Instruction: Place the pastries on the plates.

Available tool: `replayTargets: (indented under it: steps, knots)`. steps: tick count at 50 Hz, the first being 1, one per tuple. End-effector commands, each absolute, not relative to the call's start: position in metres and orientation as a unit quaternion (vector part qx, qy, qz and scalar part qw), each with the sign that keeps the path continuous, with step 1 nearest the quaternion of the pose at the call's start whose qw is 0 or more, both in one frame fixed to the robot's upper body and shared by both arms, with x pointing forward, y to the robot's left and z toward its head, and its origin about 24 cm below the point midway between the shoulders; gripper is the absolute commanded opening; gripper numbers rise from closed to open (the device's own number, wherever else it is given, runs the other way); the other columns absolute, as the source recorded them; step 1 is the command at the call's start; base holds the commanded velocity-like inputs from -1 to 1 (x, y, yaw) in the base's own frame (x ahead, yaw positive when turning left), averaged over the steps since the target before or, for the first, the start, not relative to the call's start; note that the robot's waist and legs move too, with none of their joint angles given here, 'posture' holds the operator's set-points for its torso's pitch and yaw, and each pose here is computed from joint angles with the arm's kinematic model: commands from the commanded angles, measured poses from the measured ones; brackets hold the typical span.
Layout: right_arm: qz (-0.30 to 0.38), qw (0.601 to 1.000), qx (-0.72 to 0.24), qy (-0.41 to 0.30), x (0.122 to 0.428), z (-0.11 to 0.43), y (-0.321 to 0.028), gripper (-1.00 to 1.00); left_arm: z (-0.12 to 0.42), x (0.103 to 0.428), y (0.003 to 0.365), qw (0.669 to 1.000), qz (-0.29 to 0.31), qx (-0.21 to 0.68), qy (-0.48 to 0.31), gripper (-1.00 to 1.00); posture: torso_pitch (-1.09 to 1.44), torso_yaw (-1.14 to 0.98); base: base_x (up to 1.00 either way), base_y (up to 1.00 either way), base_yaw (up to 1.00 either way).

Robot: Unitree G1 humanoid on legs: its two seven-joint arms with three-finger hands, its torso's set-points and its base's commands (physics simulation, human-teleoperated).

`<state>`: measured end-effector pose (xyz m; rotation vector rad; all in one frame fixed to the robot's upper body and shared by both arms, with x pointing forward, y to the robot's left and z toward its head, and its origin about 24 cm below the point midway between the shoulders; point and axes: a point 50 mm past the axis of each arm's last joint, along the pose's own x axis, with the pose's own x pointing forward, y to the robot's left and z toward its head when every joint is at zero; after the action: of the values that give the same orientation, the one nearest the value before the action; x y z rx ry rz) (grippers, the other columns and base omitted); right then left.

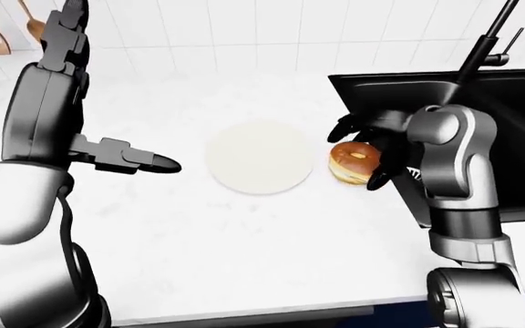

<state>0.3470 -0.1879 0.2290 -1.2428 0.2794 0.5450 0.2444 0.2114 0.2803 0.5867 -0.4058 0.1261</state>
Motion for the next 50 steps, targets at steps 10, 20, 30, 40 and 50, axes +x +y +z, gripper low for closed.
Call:
replayTargets:
  steps: [10, 20, 30, 40, 50]
  knots:
    - [0.24, 0.769, -0.581, 0.116, 0.344, 0.239, -0.188, 0.07, 0.294, 0.237, 0.211, 0.923, 0.073, 0.297, -0.232, 1.0, 0.02, -0.09, 0.0, 0.0, 0.0]
    - [0.218, 0.769, -0.595, 0.082, 0.353, 0.266, -0.184, -0.33, 0.296, 0.236, 0.212, 0.923, 0.073, 0.297, -0.234, 1.0, 0.02, -0.09, 0.0, 0.0, 0.0]
    - [0.219, 0.768, -0.601, 0.039, 0.368, 0.305, -0.163, -0.5, 0.294, 0.239, 0.211, 0.924, 0.072, 0.296, -0.232, 1.0, 0.02, -0.09, 0.0, 0.0, 0.0]
    - [0.243, 0.759, -0.604, -0.011, 0.392, 0.336, -0.12, -0.59, 0.292, 0.239, 0.211, 0.924, 0.073, 0.295, -0.232, 1.0, 0.02, -0.09, 0.0, 0.0, 0.0]
    - [0.287, 0.748, -0.594, -0.072, 0.405, 0.326, -0.065, -0.69, 0.293, 0.236, 0.213, 0.923, 0.075, 0.298, -0.232, 1.0, 0.02, -0.09, 0.0, 0.0, 0.0]
